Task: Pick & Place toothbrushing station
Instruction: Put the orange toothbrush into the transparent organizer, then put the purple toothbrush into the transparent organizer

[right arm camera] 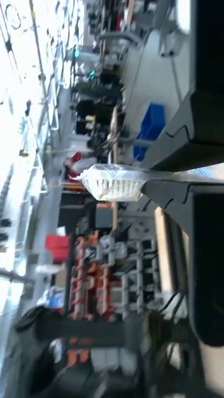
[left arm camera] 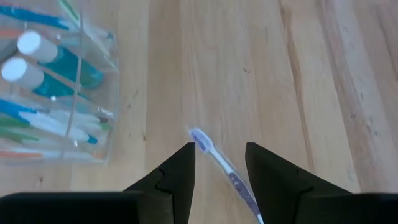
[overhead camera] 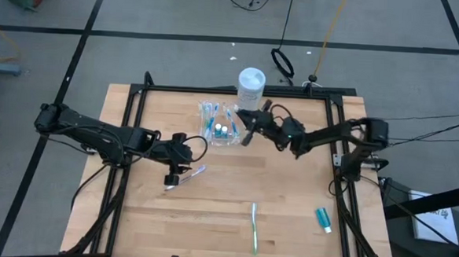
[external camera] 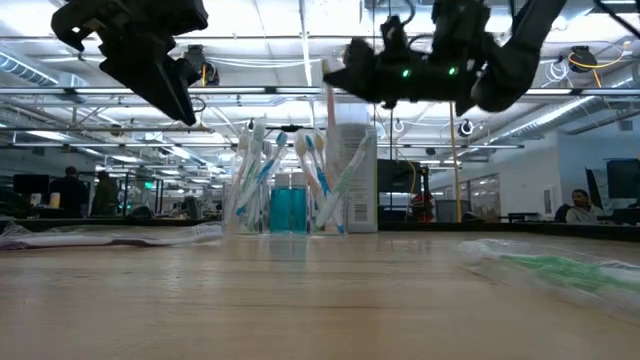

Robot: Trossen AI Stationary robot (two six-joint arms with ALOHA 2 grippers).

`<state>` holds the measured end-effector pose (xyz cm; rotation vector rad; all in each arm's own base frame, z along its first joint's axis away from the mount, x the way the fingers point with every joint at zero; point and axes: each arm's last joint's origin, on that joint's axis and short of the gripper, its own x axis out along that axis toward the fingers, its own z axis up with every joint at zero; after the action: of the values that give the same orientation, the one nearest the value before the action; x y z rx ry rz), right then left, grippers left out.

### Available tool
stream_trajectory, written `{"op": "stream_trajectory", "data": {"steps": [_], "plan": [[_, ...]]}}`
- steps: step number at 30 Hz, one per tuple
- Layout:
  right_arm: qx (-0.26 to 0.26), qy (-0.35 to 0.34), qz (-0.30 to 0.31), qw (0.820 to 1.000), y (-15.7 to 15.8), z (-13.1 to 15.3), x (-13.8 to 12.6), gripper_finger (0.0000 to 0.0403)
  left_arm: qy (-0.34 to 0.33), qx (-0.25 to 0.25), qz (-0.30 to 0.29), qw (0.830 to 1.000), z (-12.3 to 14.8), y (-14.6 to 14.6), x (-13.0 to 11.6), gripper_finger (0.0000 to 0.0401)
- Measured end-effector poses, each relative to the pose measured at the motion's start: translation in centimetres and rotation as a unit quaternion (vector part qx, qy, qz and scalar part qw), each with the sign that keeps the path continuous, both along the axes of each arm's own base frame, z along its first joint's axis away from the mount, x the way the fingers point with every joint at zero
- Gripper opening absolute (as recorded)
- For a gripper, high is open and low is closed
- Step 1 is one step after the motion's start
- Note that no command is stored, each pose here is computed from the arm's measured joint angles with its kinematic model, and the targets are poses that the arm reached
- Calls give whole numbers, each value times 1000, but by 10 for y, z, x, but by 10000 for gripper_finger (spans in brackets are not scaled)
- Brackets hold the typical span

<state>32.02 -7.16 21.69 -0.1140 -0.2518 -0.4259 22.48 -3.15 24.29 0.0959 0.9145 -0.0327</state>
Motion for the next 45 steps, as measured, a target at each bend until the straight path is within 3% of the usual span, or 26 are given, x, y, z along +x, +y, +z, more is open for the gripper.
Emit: {"op": "stream_trajectory", "data": {"steps": [6,13,21,34,40,45], "plan": [[29,40,-14,999,-16,-37,16,11,-2,18,-23,1000,0,0,0,147],[63,104,-18,992,-9,-65,22,12,-1,33,-42,999,0,0,0,147],[48,116,-15,992,0,-65,24,22,0,35,-46,998,0,0,0,147],[50,125,-2,991,9,-58,23,105,-1,26,-34,999,0,0,0,147],[37,187,8,982,20,-39,14,118,-25,4,-9,1000,3,0,4,147],[89,264,20,960,30,-29,-2,120,-62,-14,6,998,6,-1,11,147]]}}
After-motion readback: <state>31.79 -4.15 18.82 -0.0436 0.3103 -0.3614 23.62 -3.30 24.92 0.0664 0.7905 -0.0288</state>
